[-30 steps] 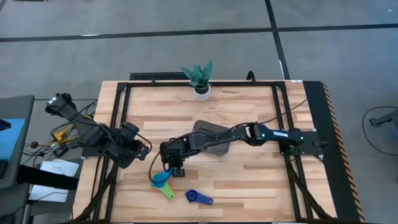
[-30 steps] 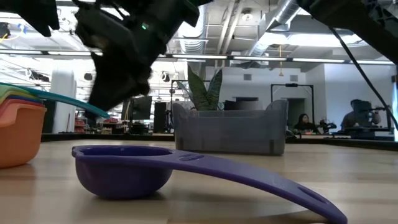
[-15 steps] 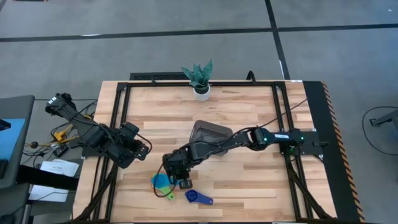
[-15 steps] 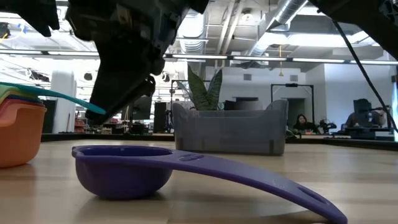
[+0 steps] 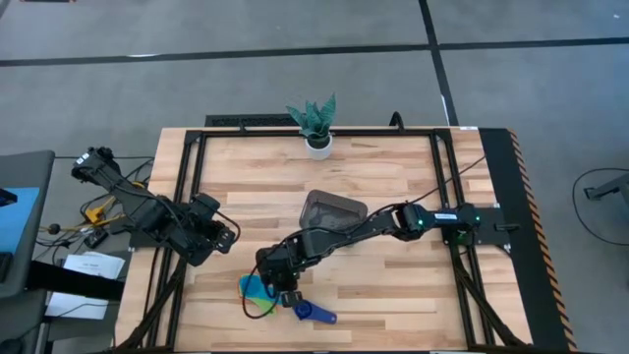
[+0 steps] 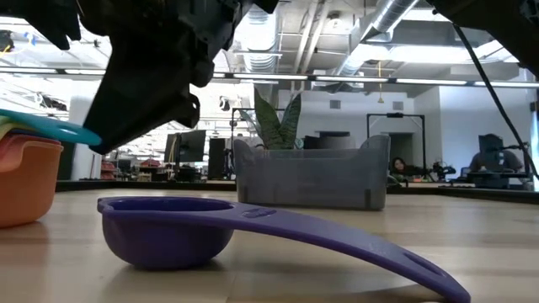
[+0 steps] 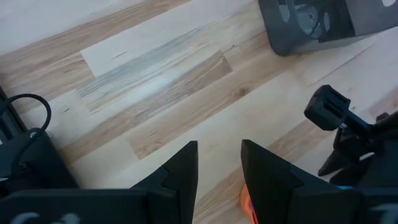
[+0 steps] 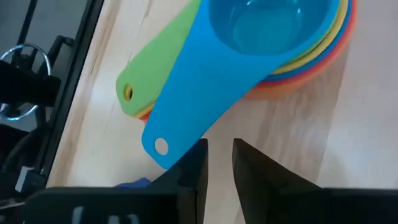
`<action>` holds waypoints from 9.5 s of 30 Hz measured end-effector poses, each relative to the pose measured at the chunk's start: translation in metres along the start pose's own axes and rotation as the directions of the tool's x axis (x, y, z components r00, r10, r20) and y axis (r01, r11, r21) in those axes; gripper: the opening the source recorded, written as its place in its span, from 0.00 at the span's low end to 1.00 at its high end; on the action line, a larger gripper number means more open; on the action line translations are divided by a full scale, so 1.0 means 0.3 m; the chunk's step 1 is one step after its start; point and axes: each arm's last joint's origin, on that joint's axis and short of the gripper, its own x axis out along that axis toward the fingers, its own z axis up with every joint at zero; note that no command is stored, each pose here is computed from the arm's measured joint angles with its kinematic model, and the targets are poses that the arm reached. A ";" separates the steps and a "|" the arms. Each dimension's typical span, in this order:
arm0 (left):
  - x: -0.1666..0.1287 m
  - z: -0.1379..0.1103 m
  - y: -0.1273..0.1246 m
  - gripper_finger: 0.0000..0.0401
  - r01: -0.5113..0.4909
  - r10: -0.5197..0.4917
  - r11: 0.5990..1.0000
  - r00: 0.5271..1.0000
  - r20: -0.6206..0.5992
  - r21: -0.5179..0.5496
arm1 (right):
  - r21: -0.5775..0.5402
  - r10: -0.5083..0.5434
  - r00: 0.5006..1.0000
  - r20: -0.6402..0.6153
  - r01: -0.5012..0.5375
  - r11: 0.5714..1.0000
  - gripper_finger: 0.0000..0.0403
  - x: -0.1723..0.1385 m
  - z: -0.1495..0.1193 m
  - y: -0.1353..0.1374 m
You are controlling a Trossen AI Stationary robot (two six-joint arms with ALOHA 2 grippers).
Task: Nest measuring cups in basket
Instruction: Stack the light blue measuring cup on top of the green measuring cup, then stack the dark blue measuring cup on top of the light blue measuring cup
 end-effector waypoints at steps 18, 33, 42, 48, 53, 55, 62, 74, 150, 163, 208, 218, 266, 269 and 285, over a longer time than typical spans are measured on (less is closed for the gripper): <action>0.000 -0.001 -0.004 0.27 0.011 -0.011 1.000 1.000 -0.009 0.028 | -0.011 0.053 0.993 0.104 -0.052 0.999 0.18 0.008 0.032 0.050; -0.011 -0.023 -0.015 0.27 0.061 -0.059 0.994 0.998 -0.031 0.092 | 0.209 -0.168 0.986 -0.001 0.164 0.964 0.18 -0.076 0.005 0.087; -0.016 -0.031 -0.014 0.27 0.068 -0.063 0.980 0.997 -0.033 0.186 | 0.284 -0.229 0.963 -0.141 0.261 0.923 0.24 -0.043 -0.064 0.191; -0.016 -0.031 -0.014 0.27 0.068 -0.063 0.966 0.998 -0.030 0.250 | 0.288 -0.223 0.964 -0.147 0.257 0.922 0.39 -0.025 -0.077 0.226; -0.016 -0.031 -0.014 0.27 0.069 -0.063 0.960 0.998 -0.028 0.271 | 0.294 -0.222 0.964 -0.148 0.257 0.921 0.50 -0.023 -0.079 0.234; -0.016 -0.031 -0.014 0.27 0.069 -0.063 0.959 0.998 -0.030 0.274 | 0.294 -0.231 0.962 -0.148 0.266 0.918 0.51 -0.013 -0.086 0.231; -0.016 -0.031 -0.014 0.27 0.070 -0.063 0.952 0.998 -0.031 0.299 | 0.312 -0.223 0.948 -0.229 0.288 0.905 0.47 0.052 -0.155 0.228; -0.016 -0.031 -0.007 0.27 0.050 -0.043 0.943 0.999 -0.030 0.328 | 0.352 -0.197 0.958 -0.209 0.261 0.899 0.34 0.067 -0.154 0.216; -0.100 0.037 0.082 0.27 0.121 -0.133 0.974 0.990 0.052 0.192 | 0.486 -0.100 0.948 0.304 -0.064 0.872 0.07 -0.064 0.076 -0.036; -0.099 0.038 0.092 0.27 0.092 -0.106 0.976 0.992 0.063 0.195 | 0.478 -0.090 0.946 0.311 -0.074 0.875 0.13 -0.074 0.081 -0.066; -0.099 0.039 0.093 0.27 0.089 -0.102 0.983 0.992 0.070 0.161 | 0.504 -0.088 0.948 0.307 -0.084 0.859 0.50 -0.072 0.079 -0.062; -0.058 0.008 0.036 0.27 0.053 -0.068 0.980 0.995 0.072 0.191 | 0.548 -0.226 0.932 0.284 0.035 0.835 0.49 -0.187 0.089 -0.105; 0.534 0.184 -0.076 0.27 0.117 -0.050 0.953 0.970 -0.237 0.279 | 0.784 -0.604 0.748 0.276 0.188 0.591 0.12 -0.982 -0.639 0.256; 0.537 0.197 -0.068 0.27 0.101 -0.039 0.959 0.973 -0.227 0.265 | 0.793 -0.619 0.740 0.263 0.200 0.575 0.10 -1.006 -0.653 0.241; 0.593 0.078 -0.112 0.27 0.110 -0.001 0.954 0.930 -0.366 0.279 | 0.774 -0.619 0.748 0.238 0.240 0.587 0.07 -1.013 -0.667 0.237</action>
